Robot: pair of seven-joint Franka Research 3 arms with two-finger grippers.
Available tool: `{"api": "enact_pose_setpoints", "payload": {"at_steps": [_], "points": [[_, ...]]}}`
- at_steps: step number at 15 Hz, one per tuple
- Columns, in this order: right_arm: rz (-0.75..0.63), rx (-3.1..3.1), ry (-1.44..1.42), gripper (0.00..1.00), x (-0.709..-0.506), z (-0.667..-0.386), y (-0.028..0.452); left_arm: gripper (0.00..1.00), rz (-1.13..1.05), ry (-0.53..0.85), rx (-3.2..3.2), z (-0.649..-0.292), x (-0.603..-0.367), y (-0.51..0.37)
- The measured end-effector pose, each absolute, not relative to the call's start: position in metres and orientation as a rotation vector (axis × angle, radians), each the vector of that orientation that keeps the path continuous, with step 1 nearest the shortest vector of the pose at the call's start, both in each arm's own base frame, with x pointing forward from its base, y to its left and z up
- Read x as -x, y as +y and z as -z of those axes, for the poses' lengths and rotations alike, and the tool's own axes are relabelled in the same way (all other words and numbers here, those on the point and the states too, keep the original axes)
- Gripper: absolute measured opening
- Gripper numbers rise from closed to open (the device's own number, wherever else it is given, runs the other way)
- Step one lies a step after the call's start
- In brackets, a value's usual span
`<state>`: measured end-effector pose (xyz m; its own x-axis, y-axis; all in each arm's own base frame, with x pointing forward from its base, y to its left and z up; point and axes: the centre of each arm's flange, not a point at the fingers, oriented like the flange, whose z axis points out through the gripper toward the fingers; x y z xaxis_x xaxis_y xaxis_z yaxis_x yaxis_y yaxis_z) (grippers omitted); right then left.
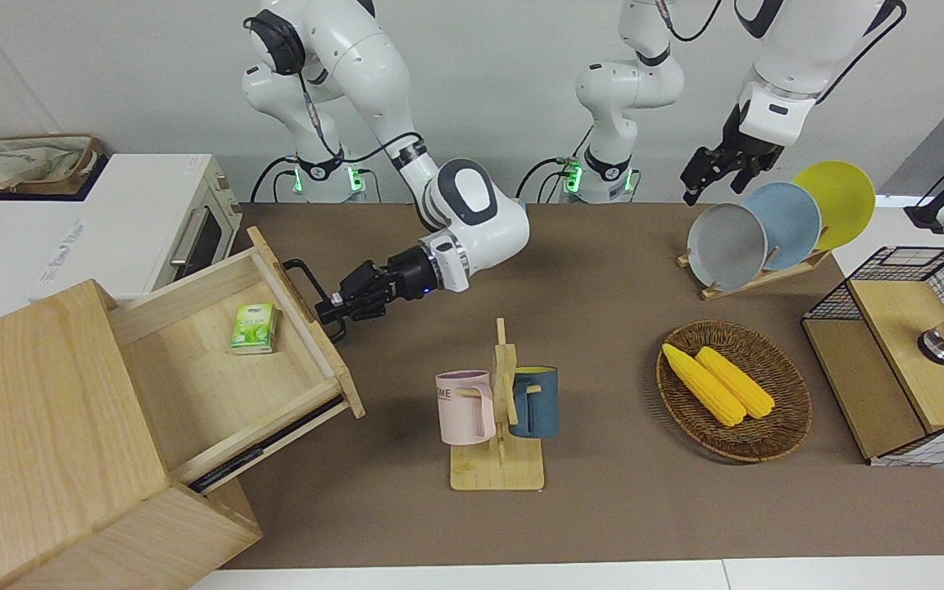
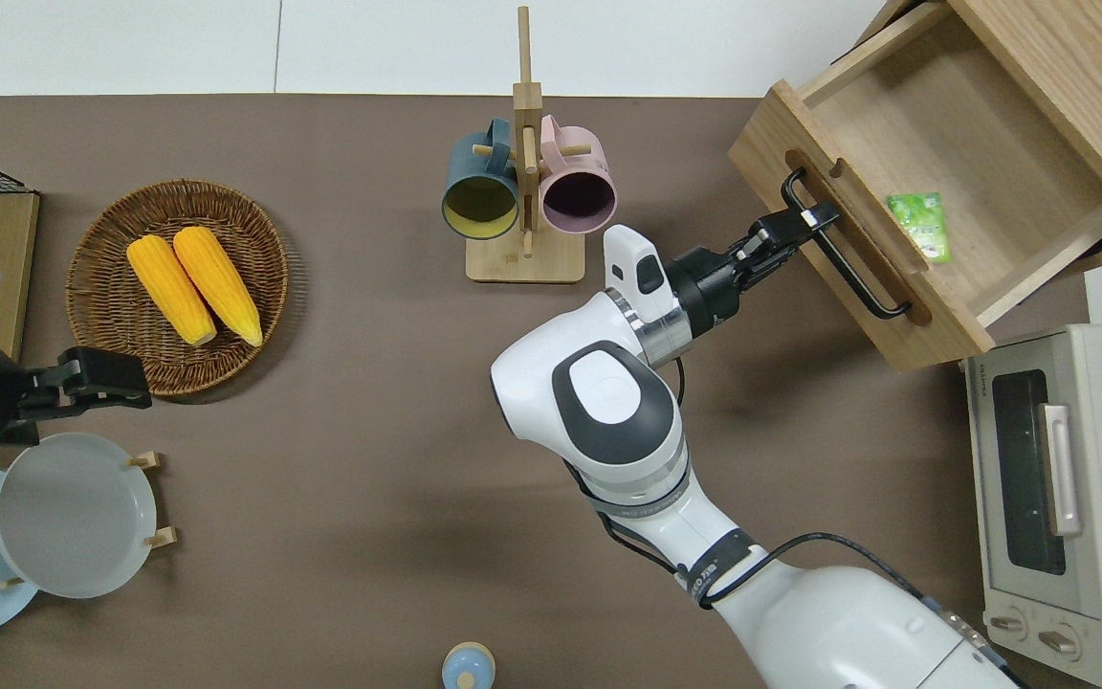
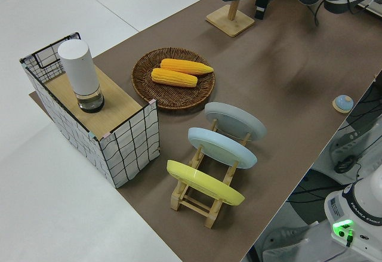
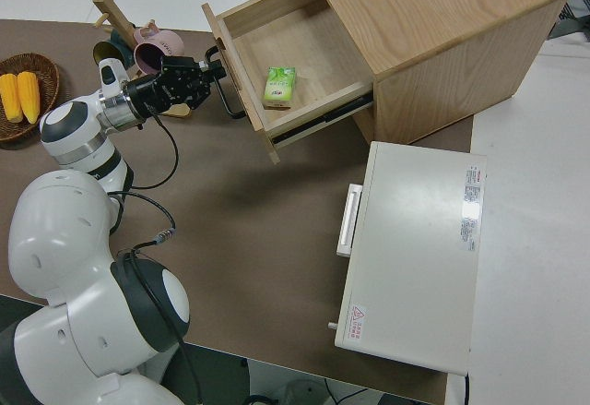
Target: Slide drawer open with right arm
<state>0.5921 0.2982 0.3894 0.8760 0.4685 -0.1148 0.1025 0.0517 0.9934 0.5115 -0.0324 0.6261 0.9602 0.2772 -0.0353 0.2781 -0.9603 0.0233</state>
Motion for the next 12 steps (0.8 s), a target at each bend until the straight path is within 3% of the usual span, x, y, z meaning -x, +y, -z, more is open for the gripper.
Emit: {"api": "enact_pose_setpoints", "payload": {"at_steps": [6, 12], "points": [[-0.296, -1.508, 0.474, 0.19, -0.573, -0.39, 0.323, 1.0, 0.049, 0.437, -3.082, -0.626, -0.512, -0.032], [-0.296, -1.51, 0.474, 0.19, -0.572, -0.39, 0.325, 1.0, 0.049, 0.437, -3.082, -0.626, -0.512, -0.032]]}}
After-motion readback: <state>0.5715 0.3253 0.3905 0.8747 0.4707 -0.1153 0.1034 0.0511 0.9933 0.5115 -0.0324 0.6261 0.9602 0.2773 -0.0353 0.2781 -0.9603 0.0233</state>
